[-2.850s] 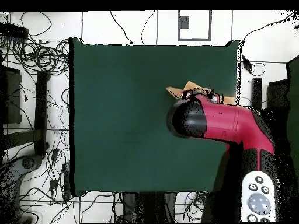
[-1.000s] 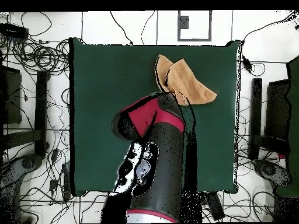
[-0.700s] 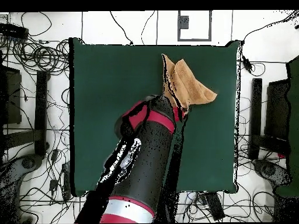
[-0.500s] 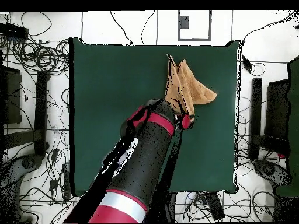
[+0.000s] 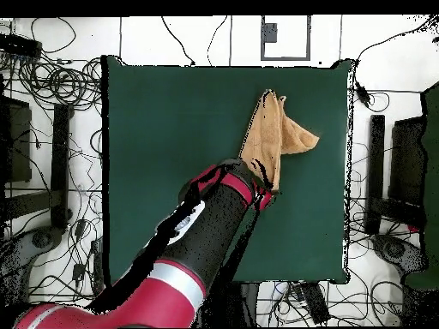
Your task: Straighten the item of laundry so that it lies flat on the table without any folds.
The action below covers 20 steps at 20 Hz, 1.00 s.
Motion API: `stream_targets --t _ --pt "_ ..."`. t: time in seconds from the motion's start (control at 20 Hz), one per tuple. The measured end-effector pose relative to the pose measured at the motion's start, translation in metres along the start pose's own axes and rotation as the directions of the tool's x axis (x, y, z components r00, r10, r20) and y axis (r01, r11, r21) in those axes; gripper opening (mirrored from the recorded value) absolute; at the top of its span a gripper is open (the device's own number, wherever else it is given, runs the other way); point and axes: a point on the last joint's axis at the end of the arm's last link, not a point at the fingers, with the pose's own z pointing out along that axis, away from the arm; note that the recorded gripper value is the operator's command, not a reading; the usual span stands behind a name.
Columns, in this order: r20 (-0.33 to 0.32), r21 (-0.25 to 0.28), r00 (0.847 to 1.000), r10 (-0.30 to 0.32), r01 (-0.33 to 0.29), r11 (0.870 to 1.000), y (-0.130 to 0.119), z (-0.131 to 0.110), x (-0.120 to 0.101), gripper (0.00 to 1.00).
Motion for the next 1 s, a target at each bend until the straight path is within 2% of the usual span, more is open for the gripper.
stream_targets --t 0.05,0.1,0.25,0.45,0.7,0.85,0.9,1.0 --pt "-0.012 0.000 1.000 0.024 -0.024 1.000 0.002 0.001 0.003 0.00" --pt "-0.044 0.002 0.996 0.080 -0.080 0.997 0.005 0.002 0.012 0.00" --pt "-0.093 0.012 0.985 0.144 -0.143 0.990 0.005 0.001 0.021 0.00" --pt "-0.190 0.087 0.956 0.225 -0.212 0.973 -0.005 -0.016 0.030 0.00" --pt "-0.269 0.199 0.916 0.297 -0.249 0.948 -0.017 -0.052 0.031 0.00" --pt "-0.285 0.251 0.902 0.323 -0.255 0.934 -0.023 -0.072 0.032 0.00" --pt "-0.282 0.281 0.899 0.334 -0.256 0.925 -0.027 -0.085 0.033 0.00" --pt "-0.273 0.302 0.901 0.337 -0.253 0.919 -0.030 -0.094 0.034 0.00"
